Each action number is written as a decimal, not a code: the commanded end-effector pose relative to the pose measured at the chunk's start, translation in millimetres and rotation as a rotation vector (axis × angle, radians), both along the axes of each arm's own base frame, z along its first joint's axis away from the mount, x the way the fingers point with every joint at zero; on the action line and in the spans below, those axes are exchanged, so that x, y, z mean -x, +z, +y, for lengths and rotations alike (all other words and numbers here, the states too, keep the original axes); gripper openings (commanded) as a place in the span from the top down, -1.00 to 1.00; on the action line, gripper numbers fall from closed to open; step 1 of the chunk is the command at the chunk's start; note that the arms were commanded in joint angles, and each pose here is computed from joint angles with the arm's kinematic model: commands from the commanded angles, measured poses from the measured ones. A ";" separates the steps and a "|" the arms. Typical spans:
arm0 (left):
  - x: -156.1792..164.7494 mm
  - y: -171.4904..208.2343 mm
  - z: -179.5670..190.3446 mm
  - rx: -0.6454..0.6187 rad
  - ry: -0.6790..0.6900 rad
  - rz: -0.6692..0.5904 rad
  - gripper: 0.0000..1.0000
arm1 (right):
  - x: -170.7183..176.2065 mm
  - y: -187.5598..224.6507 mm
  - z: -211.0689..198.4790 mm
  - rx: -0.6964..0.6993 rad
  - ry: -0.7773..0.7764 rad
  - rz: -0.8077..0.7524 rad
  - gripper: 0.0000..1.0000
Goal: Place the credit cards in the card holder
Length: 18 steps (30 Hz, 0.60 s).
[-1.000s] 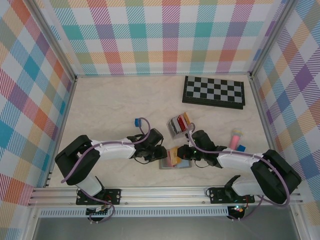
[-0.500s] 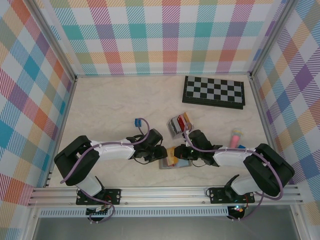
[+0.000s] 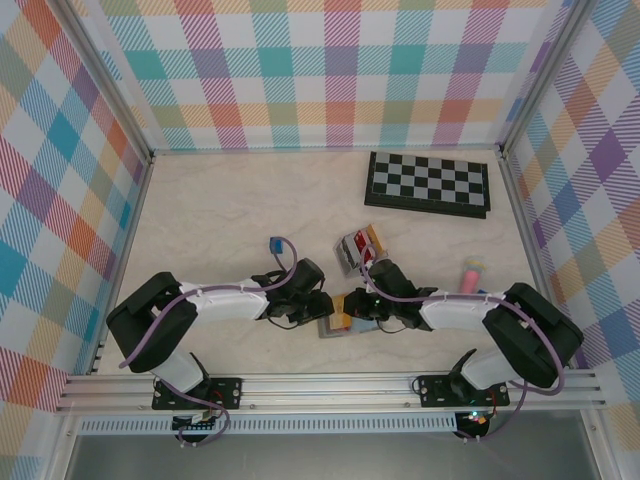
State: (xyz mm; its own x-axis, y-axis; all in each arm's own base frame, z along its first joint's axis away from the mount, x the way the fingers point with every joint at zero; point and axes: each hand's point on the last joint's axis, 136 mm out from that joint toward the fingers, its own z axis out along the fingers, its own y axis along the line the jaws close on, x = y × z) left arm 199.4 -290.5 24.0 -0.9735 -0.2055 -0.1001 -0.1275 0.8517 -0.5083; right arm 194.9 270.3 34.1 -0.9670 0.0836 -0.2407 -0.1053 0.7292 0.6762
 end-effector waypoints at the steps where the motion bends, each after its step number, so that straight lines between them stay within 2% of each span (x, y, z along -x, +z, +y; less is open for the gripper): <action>1: 0.3 -5.1 11.8 -0.034 0.035 -0.006 0.22 | 21.4 -14.6 -17.1 0.109 0.034 0.057 0.82; 7: 1.8 -10.5 13.4 -0.044 0.040 0.006 0.35 | 27.5 -13.7 -33.0 0.099 0.036 0.058 0.82; 13: 1.7 -11.7 10.7 -0.031 0.047 0.015 0.38 | 29.1 -14.5 -20.9 0.015 0.029 0.086 0.81; 18: 2.6 -11.1 11.3 -0.020 0.064 0.021 0.38 | 31.2 -17.6 -16.1 0.010 0.015 0.092 0.81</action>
State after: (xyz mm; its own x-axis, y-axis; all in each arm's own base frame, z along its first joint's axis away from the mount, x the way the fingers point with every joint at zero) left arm 199.4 -286.7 21.4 -0.9660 -0.2418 -0.0912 -0.1647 0.8480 -0.5037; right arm 178.8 258.1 32.3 -0.9751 0.0782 -0.2077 -0.0908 0.7135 0.6947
